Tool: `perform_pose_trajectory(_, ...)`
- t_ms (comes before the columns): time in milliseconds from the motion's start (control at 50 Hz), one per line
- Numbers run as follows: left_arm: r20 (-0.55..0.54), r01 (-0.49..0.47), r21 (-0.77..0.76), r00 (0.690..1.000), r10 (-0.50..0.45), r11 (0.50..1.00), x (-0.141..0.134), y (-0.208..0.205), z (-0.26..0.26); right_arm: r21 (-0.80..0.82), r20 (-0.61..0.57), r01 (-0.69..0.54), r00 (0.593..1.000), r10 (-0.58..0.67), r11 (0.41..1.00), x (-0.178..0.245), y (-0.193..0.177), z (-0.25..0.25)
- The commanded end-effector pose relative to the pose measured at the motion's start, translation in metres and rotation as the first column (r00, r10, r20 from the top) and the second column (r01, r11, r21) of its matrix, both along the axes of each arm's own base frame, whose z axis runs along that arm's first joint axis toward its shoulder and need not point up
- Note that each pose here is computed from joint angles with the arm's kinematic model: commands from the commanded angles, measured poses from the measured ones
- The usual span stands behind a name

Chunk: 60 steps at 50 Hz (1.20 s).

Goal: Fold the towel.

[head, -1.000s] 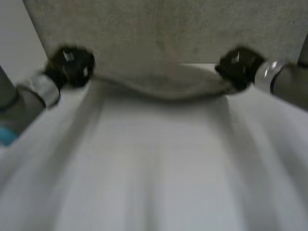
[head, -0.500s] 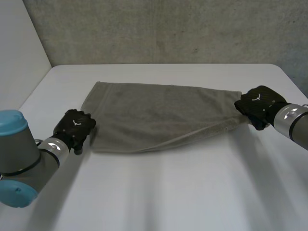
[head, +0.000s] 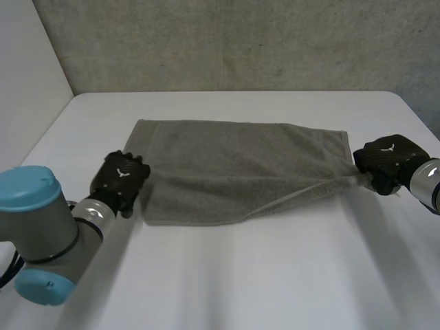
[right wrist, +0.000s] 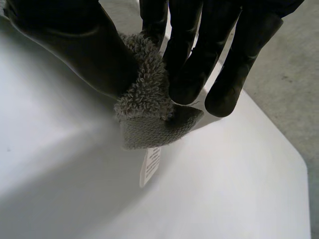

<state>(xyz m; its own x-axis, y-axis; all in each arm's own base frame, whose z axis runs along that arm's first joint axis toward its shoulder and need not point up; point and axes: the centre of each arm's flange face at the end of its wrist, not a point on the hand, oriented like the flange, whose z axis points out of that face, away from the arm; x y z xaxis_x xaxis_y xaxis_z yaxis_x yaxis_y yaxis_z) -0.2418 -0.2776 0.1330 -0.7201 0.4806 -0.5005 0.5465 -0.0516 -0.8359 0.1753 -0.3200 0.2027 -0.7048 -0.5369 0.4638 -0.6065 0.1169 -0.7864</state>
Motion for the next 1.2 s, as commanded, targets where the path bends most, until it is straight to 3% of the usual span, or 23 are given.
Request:
perform_pose_trajectory(20, -0.004, 0.075, 0.053, 0.997, -0.074, 0.996, -0.011, 0.022, -0.005, -0.031, 0.066, 0.042, 0.997, -0.04, 0.999, -0.001, -0.008, 0.008)
perform_pose_trajectory(700, 0.006, 0.094, 0.082, 0.995, -0.095, 0.992, -0.03, -0.013, -0.026, -0.009, 0.089, 0.041, 0.995, -0.04, 0.999, 0.0, -0.008, 0.003)
perform_pose_trajectory(860, -0.026, 0.086, -0.008, 0.996, -0.087, 0.996, -0.027, -0.012, 0.022, -0.022, 0.087, 0.043, 0.995, -0.041, 0.999, -0.001, -0.008, 0.01)
perform_pose_trajectory(960, -0.039, 0.083, -0.064, 0.996, -0.086, 0.994, -0.021, -0.002, 0.07, -0.114, 0.094, 0.034, 0.995, -0.023, 0.993, 0.001, 0.008, 0.053)
perform_pose_trajectory(1060, -0.055, 0.113, -0.104, 0.991, -0.119, 0.988, -0.019, 0.006, 0.098, -0.103, 0.099, 0.014, 0.995, -0.004, 0.995, 0.003, 0.018, 0.063)
perform_pose_trajectory(1200, -0.043, 0.137, -0.072, 0.989, -0.14, 0.988, -0.02, 0.002, 0.086, -0.088, 0.104, -0.021, 0.994, 0.03, 0.996, 0.007, 0.022, 0.062)
